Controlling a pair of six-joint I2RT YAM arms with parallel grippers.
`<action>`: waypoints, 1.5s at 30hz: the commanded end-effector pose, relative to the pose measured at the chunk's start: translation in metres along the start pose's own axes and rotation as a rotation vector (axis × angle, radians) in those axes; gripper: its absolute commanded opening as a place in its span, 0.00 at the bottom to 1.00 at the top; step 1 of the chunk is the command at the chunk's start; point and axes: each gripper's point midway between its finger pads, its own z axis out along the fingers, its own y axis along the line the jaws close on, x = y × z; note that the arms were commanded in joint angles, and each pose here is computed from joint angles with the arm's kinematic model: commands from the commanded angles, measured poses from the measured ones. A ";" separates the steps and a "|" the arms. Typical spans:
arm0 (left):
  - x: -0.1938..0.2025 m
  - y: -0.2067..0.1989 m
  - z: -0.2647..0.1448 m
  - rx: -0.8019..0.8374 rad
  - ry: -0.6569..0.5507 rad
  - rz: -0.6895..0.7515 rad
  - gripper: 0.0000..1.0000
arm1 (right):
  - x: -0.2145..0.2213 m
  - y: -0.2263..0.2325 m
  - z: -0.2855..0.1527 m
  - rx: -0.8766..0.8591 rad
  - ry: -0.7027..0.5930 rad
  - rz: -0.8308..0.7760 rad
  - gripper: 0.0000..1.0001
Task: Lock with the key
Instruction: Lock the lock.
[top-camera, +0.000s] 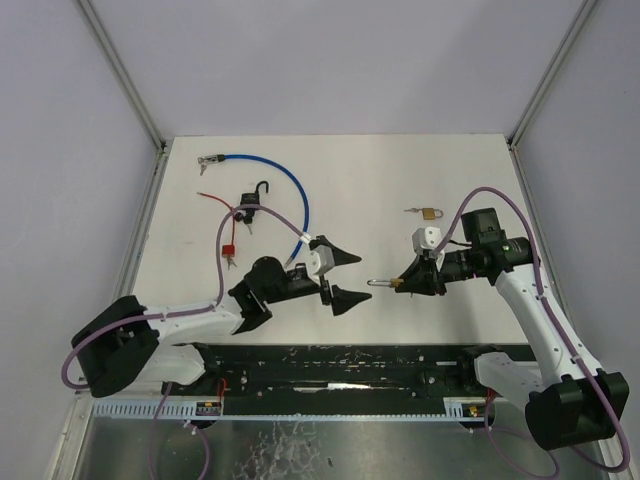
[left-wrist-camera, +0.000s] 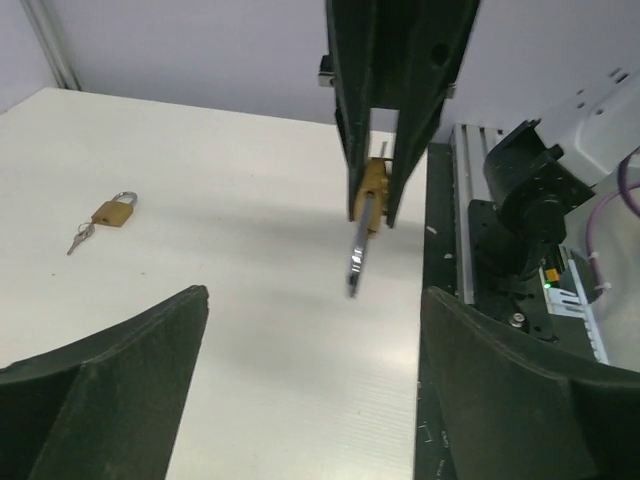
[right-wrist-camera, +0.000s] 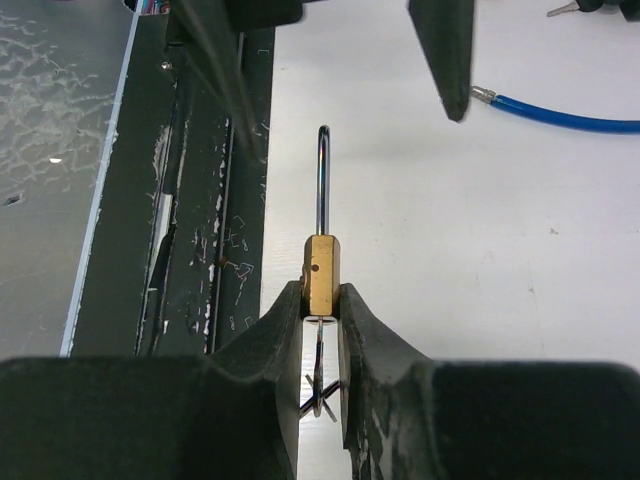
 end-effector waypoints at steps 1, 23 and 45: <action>0.005 0.000 0.014 0.114 0.056 -0.033 0.79 | -0.010 -0.002 -0.005 -0.001 -0.001 -0.066 0.00; 0.022 -0.006 0.043 0.254 0.187 -0.112 0.38 | -0.004 -0.004 -0.003 -0.011 0.019 -0.041 0.00; 0.014 -0.004 0.010 0.162 0.002 -0.115 0.00 | -0.022 -0.010 -0.019 0.072 -0.007 -0.007 0.78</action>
